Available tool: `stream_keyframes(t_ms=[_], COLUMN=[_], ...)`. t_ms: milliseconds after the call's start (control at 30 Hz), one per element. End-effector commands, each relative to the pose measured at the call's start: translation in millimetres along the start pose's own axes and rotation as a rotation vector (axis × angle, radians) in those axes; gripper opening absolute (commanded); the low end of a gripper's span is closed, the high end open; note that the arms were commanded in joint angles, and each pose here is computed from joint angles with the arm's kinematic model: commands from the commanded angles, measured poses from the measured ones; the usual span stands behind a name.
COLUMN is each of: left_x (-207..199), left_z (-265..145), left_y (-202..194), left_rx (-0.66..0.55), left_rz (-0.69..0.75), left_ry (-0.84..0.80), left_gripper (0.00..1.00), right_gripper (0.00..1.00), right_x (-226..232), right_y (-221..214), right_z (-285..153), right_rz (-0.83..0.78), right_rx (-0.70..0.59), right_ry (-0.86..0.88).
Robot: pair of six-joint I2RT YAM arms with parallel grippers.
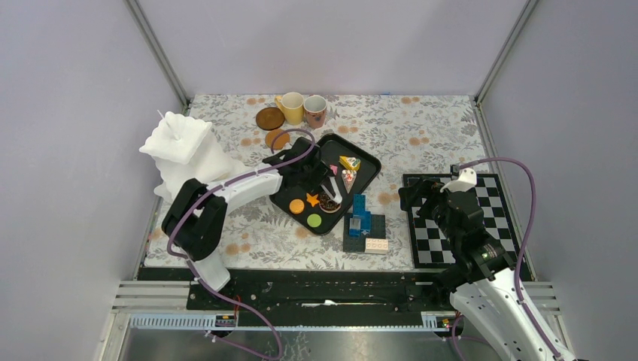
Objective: Serve the afternoon tea
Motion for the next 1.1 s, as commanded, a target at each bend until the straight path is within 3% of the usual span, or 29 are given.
stream_keyframes(t_ms=[0, 333, 733, 1067], left_x=[-23.6, -29.8, -33.8, -39.2], left_z=[-3.3, -4.4, -11.7, -26.6], left_y=[0.5, -4.5, -6.9, -4.9], left_rx=[-0.002, 0.033, 0.076, 0.082], left_rz=[-0.064, -0.049, -0.018, 0.073], left_ry=[-0.066, -0.083, -0.126, -0.167], left_gripper=[0.55, 0.45, 0.18, 0.14], right_gripper=[0.98, 0.98, 0.98, 0.98], right_x=[1.5, 2.5, 4.5, 5.3], right_y=[5.0, 4.7, 7.8, 9.1], right_z=[2.7, 4.4, 2.6, 2.4], right_rz=[0.003, 0.005, 0.012, 0.012], right_rx=[-0.038, -0.035, -0.043, -0.045], right_ry=[0.0, 0.005, 0.018, 0.022])
Point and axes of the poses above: each gripper's point midway between its finger pads, its own z axis out along the fingers, its own x axis along the line the jaws close on, y = z × x, the point moved 7 cm from there along -z, back along the fingers, and after that the axes turned 10 degrees about -z, right-handed, at the moved point
